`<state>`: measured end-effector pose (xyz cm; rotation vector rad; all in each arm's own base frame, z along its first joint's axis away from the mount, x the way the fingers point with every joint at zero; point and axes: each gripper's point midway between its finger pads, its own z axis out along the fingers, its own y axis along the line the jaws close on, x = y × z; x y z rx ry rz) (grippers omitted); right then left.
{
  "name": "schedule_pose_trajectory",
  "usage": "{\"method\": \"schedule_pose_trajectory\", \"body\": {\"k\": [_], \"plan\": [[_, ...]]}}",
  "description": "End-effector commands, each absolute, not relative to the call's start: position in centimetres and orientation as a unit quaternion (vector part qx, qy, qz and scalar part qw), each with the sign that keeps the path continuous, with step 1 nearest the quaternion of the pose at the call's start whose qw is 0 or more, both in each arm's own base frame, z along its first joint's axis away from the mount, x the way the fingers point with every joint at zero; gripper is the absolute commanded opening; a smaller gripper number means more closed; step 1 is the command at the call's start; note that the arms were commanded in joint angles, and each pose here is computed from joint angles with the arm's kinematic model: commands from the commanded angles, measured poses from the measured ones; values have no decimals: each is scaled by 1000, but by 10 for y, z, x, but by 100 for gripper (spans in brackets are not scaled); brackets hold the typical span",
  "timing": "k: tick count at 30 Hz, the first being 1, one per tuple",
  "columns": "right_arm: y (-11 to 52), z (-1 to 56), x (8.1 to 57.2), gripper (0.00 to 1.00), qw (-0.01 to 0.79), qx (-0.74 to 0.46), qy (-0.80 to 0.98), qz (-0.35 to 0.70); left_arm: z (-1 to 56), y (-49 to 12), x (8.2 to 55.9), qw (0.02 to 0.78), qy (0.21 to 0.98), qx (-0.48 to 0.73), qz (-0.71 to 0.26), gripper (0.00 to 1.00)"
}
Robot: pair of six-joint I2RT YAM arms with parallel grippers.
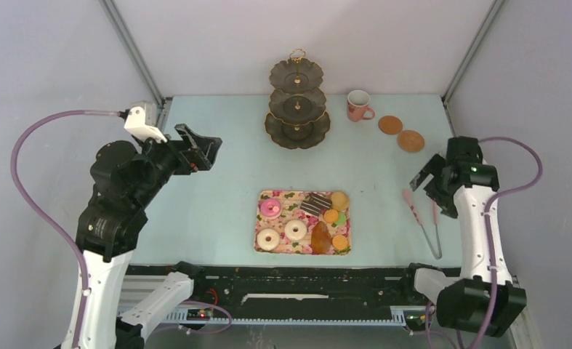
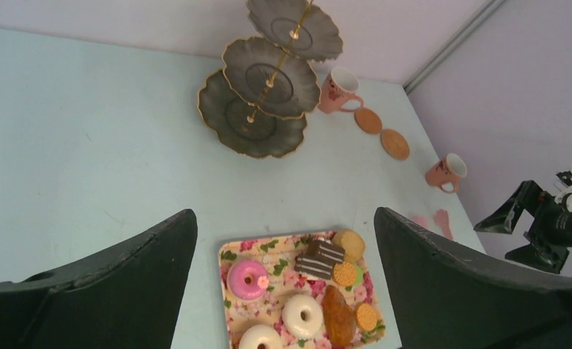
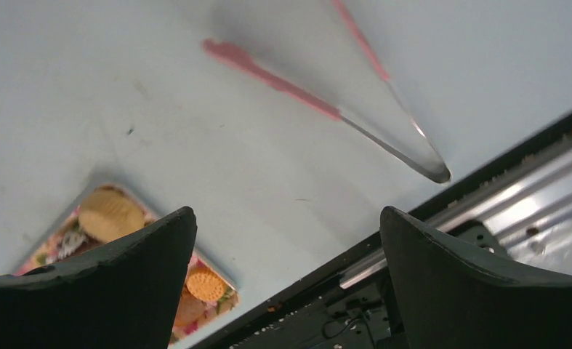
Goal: Serve the afternoon tea
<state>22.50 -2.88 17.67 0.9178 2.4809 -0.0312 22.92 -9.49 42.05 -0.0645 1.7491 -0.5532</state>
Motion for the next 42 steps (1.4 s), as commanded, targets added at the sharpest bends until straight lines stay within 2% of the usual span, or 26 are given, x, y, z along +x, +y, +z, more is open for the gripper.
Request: {"method": "schedule_pose_trajectory", "body": {"k": [1,4,8,17,23,26,31,39,42], "plan": [[-58,155,215,100,217,458,862,-10,409,-110,228,588,766,9,-260,98],[-82,127,211,95,194,500,844,-21,404,-115,232,581,770,15,-265,98],[-96,95,219,83,190,511,837,36,400,-120,236,575,773,20,-268,98],[-114,61,212,80,175,500,848,16,388,-134,240,557,790,58,-250,98],[-124,49,209,77,158,505,849,-10,404,-131,238,579,780,70,-227,98],[-124,42,210,70,150,498,854,-8,406,-127,238,586,780,75,-208,98],[-122,35,220,63,153,475,867,-12,404,-124,236,587,781,76,-199,98],[-96,20,243,41,146,435,889,1,406,-122,236,590,780,75,-195,98],[-85,22,259,36,160,422,892,-7,405,-123,236,588,781,75,-197,98]]}}
